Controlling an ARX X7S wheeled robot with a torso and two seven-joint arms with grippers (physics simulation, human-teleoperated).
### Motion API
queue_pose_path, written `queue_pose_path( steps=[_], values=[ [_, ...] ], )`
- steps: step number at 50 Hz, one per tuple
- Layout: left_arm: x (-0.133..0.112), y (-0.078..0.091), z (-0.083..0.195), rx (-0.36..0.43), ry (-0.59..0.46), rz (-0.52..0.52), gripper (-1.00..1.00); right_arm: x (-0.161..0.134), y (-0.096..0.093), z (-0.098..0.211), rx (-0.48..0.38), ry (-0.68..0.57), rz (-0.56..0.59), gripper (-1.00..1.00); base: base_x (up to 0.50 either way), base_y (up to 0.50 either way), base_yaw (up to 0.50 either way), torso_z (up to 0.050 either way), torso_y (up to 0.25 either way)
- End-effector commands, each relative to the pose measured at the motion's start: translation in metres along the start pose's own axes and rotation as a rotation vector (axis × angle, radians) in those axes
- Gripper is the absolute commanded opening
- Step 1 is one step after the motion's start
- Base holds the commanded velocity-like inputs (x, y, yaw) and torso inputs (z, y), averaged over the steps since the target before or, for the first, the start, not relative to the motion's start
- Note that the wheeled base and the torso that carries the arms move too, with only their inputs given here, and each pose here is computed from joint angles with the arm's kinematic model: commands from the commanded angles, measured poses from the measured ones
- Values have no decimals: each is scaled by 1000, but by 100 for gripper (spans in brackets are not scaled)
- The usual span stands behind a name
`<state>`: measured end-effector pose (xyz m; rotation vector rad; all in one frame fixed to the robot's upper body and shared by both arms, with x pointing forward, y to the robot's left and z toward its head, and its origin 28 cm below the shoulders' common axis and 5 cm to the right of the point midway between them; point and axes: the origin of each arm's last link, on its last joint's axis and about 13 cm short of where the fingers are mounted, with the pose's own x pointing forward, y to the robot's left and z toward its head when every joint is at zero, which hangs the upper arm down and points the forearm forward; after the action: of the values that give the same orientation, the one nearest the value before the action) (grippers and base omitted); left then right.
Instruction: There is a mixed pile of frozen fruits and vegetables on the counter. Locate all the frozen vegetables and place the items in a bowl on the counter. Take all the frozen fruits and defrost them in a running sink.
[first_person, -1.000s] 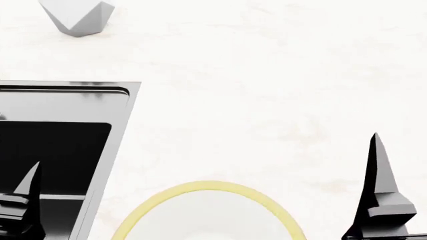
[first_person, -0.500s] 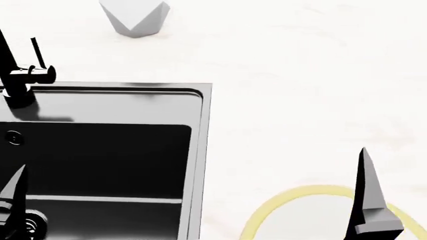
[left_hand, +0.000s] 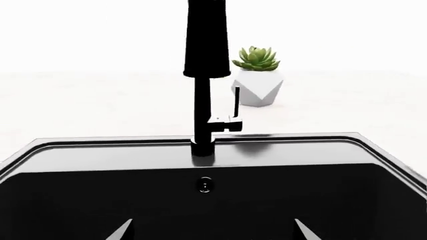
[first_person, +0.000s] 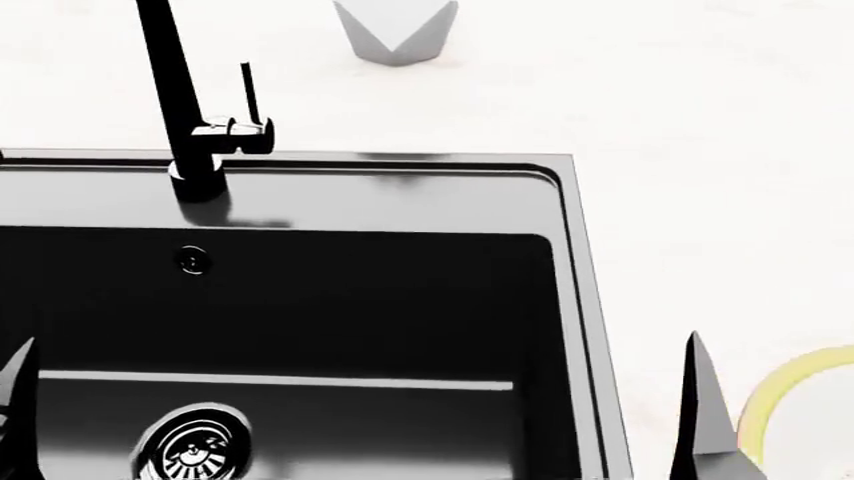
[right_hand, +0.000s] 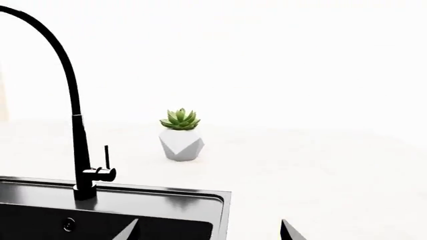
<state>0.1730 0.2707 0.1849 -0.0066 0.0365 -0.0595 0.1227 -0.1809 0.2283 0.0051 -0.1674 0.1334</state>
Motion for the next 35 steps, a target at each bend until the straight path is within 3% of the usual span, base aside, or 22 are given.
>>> queue_pose_path(
  steps=[1,35],
  values=[
    [-4,4,-1,-37,-25,-18,100,0,-2,0,-12,-8,-3,100,12,500,0,0,0],
    [-5,4,-5,-43,-24,-9,100,2,-2,0,-19,-10,6,100,22,500,0,0,0]
  ],
)
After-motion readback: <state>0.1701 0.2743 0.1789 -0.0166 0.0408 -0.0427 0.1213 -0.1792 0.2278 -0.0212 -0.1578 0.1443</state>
